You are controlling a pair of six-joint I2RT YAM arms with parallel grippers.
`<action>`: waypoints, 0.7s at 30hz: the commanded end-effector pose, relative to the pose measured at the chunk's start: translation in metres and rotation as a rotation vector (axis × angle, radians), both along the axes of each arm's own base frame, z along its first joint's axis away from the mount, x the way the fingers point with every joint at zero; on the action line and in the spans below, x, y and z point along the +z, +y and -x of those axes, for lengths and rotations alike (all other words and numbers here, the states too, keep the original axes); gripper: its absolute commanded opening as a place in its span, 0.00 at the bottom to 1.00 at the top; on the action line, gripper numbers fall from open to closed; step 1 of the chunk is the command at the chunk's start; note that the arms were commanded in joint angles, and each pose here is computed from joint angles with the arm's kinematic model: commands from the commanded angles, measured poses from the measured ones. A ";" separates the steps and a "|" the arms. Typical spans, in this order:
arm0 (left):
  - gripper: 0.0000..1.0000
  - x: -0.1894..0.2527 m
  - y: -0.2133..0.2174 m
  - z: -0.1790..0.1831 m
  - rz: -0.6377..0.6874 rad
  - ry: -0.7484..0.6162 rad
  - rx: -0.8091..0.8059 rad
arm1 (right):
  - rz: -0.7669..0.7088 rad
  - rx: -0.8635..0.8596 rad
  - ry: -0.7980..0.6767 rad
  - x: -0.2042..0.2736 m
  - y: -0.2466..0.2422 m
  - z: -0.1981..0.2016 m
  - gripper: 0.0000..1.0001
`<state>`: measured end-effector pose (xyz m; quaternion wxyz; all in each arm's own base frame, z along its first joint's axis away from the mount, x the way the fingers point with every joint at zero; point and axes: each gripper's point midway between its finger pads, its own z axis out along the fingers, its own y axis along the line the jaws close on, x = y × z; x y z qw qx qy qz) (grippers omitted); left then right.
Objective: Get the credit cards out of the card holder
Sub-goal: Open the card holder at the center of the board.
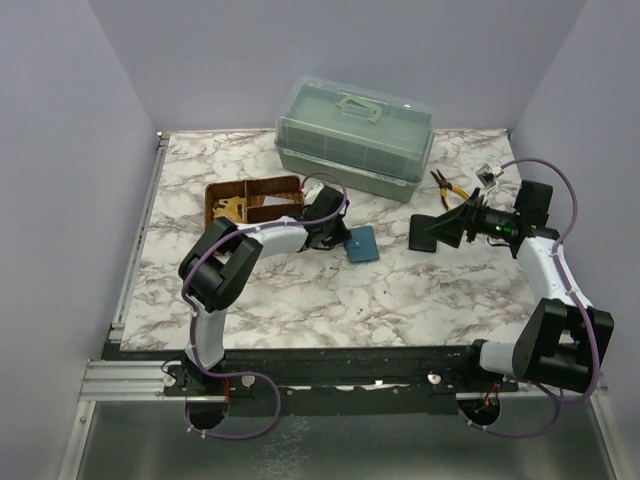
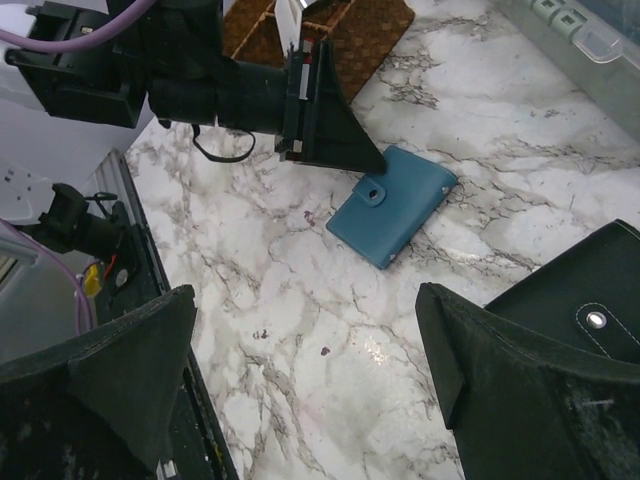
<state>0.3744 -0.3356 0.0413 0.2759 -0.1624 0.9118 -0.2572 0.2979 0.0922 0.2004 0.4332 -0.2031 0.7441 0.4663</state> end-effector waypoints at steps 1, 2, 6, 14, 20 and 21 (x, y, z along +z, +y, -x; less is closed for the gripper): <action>0.17 -0.008 -0.005 0.009 0.068 0.041 -0.011 | -0.038 0.036 0.015 -0.003 0.005 0.004 1.00; 0.14 -0.006 -0.007 0.007 0.082 0.030 -0.011 | -0.040 0.037 0.017 -0.004 0.005 0.004 1.00; 0.00 0.000 -0.007 0.007 0.101 0.003 -0.016 | -0.049 0.044 0.026 -0.007 0.007 0.006 1.00; 0.00 0.072 -0.011 0.013 0.305 -0.281 -0.098 | -0.080 0.114 0.115 -0.025 0.033 0.012 1.00; 0.00 0.107 -0.015 0.030 0.422 -0.433 -0.176 | -0.094 0.112 0.255 -0.052 0.054 0.010 1.00; 0.00 0.113 -0.015 0.033 0.433 -0.454 -0.187 | -0.094 0.110 0.259 -0.055 0.056 0.009 1.00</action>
